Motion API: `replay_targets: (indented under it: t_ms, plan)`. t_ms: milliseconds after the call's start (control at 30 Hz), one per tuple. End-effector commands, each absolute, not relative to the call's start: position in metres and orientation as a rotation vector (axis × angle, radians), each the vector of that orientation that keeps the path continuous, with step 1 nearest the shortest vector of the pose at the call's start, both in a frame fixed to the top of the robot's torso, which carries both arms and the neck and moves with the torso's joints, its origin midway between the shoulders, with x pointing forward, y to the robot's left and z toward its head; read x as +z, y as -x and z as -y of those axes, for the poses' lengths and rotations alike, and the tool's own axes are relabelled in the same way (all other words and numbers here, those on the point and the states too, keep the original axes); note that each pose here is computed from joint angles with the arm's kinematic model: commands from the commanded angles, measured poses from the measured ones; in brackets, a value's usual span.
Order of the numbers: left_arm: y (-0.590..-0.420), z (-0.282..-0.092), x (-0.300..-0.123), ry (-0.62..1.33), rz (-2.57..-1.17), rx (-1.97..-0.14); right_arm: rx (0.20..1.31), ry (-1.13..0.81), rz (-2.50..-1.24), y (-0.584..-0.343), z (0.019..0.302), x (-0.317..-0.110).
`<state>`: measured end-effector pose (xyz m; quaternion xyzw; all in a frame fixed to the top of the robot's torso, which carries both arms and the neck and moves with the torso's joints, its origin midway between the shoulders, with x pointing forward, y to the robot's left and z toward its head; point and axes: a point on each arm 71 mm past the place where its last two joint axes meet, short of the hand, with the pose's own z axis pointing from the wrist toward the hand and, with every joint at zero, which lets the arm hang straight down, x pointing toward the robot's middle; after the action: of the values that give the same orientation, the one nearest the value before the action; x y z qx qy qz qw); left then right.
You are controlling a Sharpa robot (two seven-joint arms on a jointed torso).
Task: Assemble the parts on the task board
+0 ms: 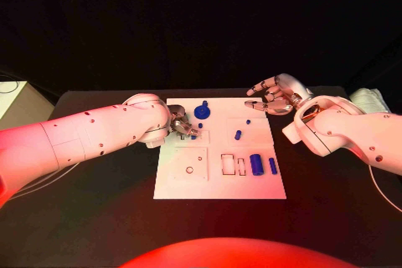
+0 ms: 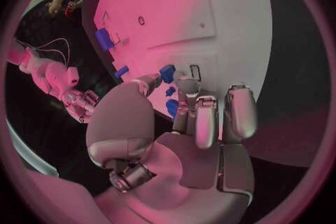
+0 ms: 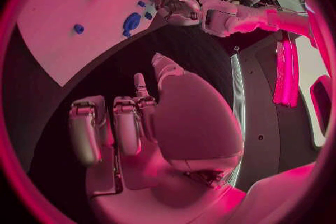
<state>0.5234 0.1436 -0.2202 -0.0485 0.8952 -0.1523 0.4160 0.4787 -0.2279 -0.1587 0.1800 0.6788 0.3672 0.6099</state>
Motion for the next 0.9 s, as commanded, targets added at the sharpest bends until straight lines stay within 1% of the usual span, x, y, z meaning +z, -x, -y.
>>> replay_targets:
  t_ms: [33, 367, 633, 767, 900]
  plan:
    - [-0.521, -0.143, -0.222, 0.116, -2.256, -0.383, 0.855, -0.406, -1.575, -0.478, 0.227, -0.159]
    - [-0.522, -0.143, -0.206, 0.221, -2.178, -0.470, 0.853, -0.410, -1.575, -0.479, 0.228, -0.160]
    - [-0.523, -0.147, -0.191, 0.279, -2.154, -0.527, 0.850, -0.413, -1.575, -0.480, 0.229, -0.161]
    - [-0.527, -0.154, -0.182, 0.288, -2.167, -0.541, 0.848, -0.413, -1.576, -0.480, 0.229, -0.161]
    - [-0.536, -0.164, -0.175, 0.304, -2.175, -0.526, 0.847, -0.414, -1.578, -0.481, 0.229, -0.161]
